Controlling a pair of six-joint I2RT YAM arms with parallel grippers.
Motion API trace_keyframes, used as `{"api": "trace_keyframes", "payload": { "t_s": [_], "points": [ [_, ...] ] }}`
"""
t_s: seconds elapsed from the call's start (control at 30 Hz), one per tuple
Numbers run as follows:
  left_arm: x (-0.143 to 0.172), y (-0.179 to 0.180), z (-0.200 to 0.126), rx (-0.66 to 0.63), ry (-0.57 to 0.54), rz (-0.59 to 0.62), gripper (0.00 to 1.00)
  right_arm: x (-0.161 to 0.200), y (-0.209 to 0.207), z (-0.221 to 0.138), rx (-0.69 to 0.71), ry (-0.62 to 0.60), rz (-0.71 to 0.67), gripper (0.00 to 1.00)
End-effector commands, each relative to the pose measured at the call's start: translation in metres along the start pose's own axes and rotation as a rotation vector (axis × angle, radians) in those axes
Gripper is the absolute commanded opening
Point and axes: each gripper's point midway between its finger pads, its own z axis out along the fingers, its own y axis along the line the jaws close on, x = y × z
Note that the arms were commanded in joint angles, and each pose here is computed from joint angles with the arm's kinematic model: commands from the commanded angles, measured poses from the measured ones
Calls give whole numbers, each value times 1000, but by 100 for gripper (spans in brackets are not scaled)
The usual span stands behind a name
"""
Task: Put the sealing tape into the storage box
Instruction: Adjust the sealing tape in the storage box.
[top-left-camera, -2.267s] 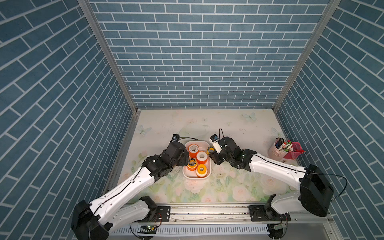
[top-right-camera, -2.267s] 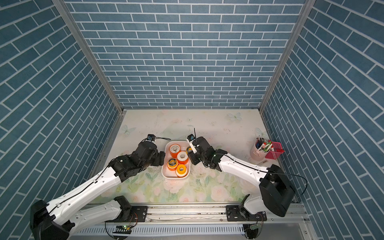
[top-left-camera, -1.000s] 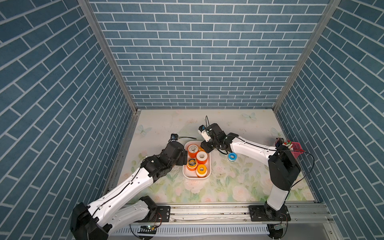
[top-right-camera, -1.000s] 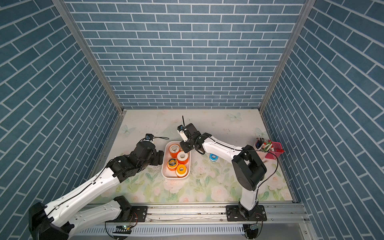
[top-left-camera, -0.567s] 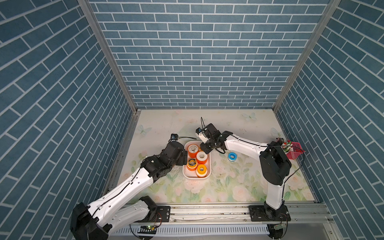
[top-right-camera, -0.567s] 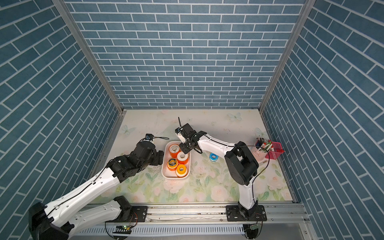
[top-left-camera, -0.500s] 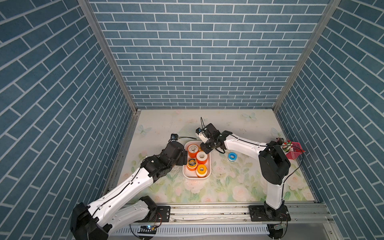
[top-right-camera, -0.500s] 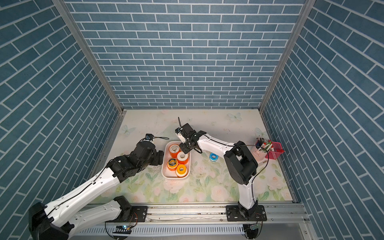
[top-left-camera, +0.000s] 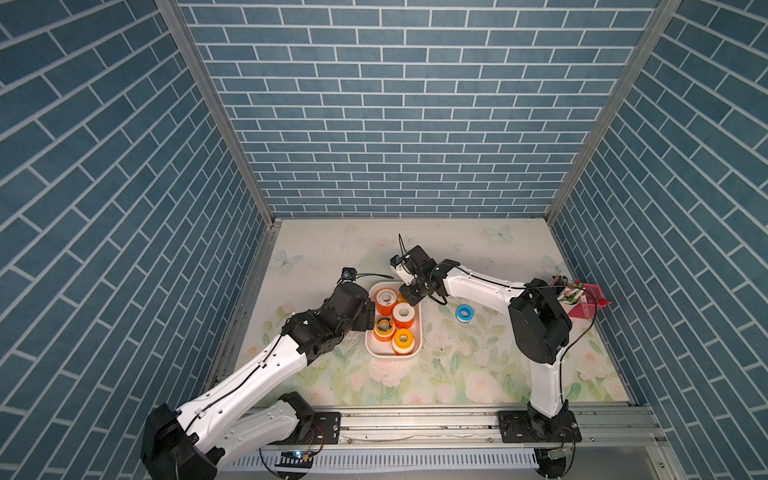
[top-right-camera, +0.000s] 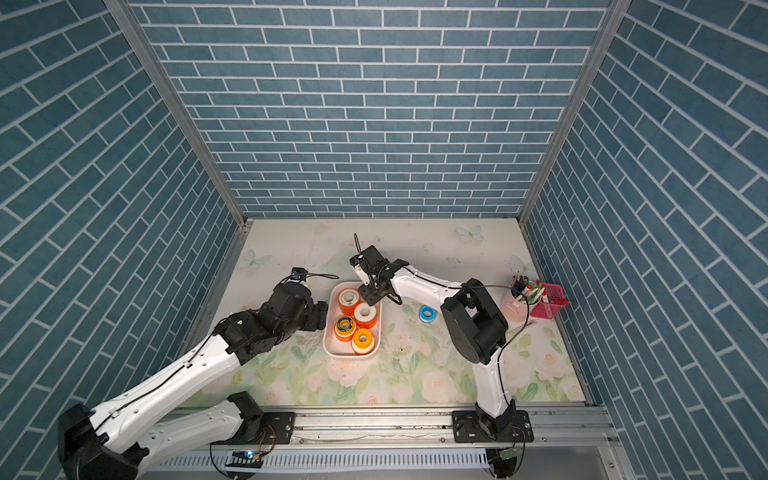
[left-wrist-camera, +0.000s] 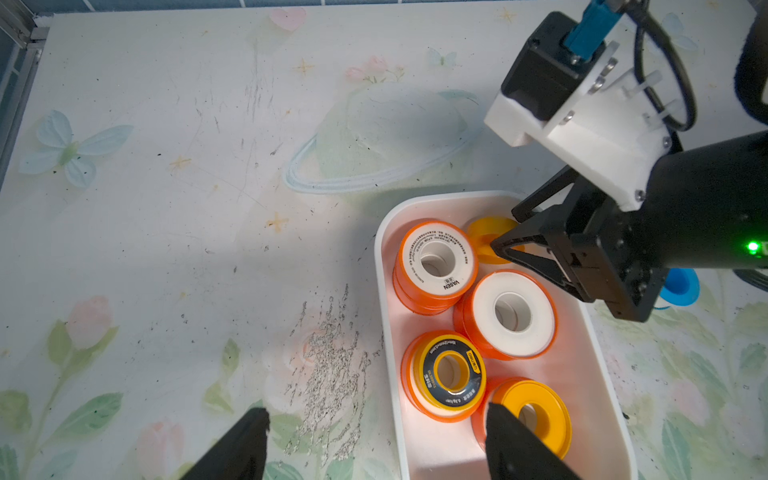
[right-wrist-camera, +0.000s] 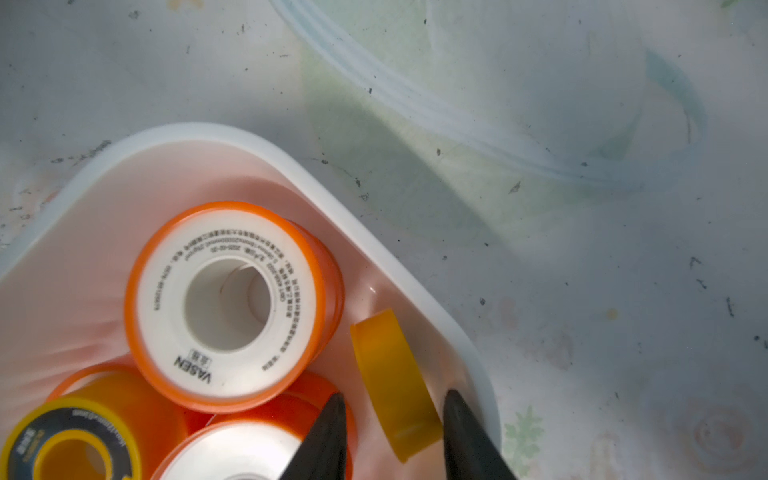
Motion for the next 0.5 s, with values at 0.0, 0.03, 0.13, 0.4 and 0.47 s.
{"api": "trace_keyframes", "payload": {
  "t_s": [0.0, 0.03, 0.13, 0.4, 0.47],
  "points": [
    [5, 3, 4, -10, 14, 7, 85, 8, -1, 8, -2, 50, -25, 40],
    [5, 3, 4, -9, 13, 7, 85, 9, 0, 9, -9, 55, -24, 40],
    [5, 3, 5, -11, 15, 8, 85, 9, 7, 6, -45, 57, -26, 40],
    [6, 3, 5, -11, 18, 8, 85, 8, 6, 3, -46, 49, -29, 38],
    [6, 3, 5, -11, 18, 9, 85, 10, 5, 8, -40, 60, -29, 38]
  ]
}}
